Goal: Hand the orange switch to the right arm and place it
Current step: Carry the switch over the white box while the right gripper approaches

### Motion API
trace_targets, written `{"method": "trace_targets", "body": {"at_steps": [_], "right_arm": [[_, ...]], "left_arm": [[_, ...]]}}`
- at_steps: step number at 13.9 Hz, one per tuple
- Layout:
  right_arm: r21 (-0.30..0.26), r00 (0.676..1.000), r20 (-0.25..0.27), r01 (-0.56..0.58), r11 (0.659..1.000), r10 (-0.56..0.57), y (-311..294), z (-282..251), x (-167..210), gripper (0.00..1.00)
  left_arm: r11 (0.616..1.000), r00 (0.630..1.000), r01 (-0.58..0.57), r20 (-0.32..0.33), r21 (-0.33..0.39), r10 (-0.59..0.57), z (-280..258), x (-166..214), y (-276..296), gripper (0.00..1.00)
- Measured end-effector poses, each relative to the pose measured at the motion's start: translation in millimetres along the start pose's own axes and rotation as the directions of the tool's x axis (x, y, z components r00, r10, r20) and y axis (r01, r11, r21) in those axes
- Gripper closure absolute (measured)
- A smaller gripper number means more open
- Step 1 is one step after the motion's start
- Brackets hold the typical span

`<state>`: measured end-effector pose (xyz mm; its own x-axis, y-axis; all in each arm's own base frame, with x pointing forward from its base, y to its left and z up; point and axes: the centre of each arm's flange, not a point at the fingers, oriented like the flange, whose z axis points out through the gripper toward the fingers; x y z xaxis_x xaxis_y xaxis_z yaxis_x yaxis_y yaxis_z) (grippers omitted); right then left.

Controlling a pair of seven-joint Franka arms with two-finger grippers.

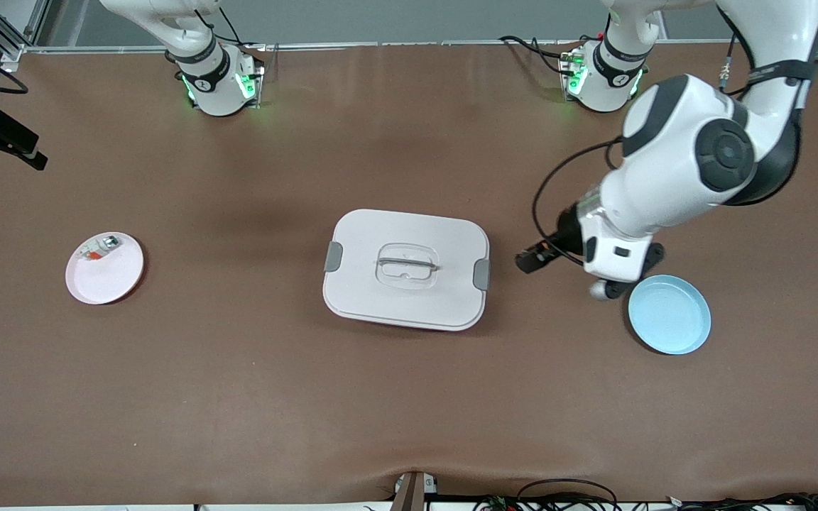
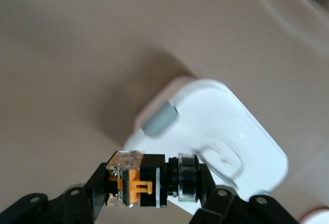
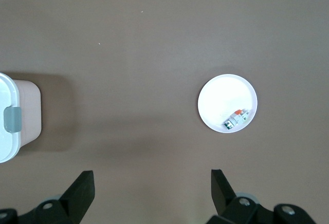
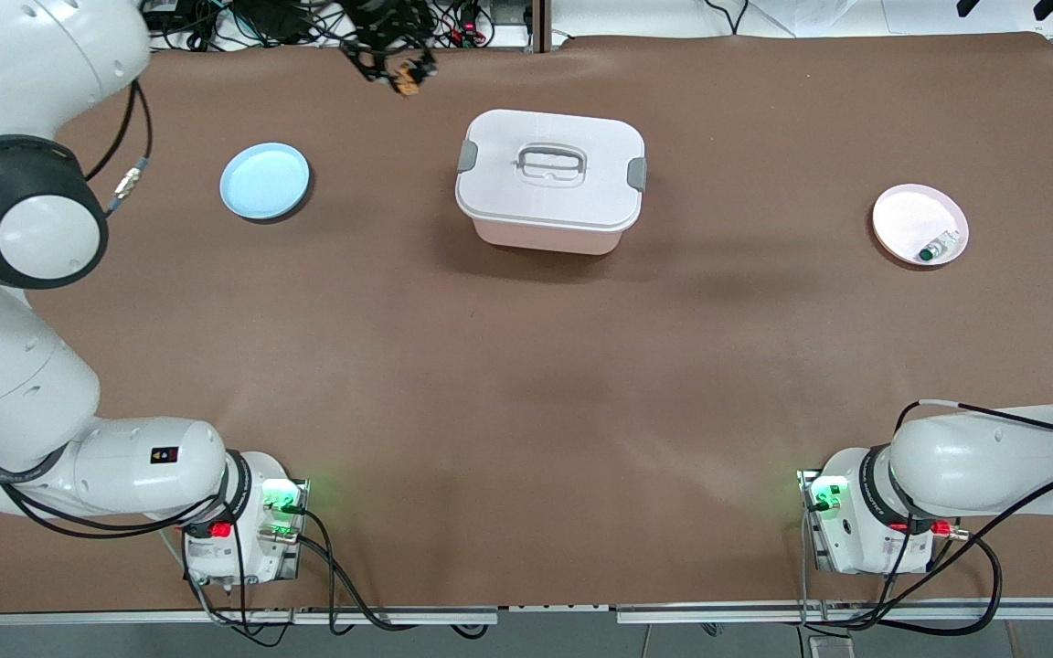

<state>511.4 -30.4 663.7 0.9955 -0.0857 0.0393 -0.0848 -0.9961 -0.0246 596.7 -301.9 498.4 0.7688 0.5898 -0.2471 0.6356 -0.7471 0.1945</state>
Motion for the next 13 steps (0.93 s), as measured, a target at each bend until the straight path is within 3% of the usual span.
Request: {"method": "trace_targets", "body": {"at_steps": [6,9,13], "right_arm": [[0.0,1.0,0.0,0.023,1.0,-0.023,-7.2,-0.4,0.2,0.0],[0.001,0.997,0.021,0.074,0.997,-0.074,-26.1,9.0,3.7,0.0],[0.011,0.991,0.028,0.131,0.991,-0.131,-53.1,13.9,3.7,0.0]], "left_arm": [[0.972,0.967,0.233,0.118,-0.044,-0.226,23.4,-100.9,65.4,0.28],[0.933,0.918,0.347,0.238,-0.091,-0.318,29.7,-134.2,85.9,0.28],[0.878,0.854,0.466,0.316,-0.109,-0.414,46.7,-169.3,104.1,0.28]]}}
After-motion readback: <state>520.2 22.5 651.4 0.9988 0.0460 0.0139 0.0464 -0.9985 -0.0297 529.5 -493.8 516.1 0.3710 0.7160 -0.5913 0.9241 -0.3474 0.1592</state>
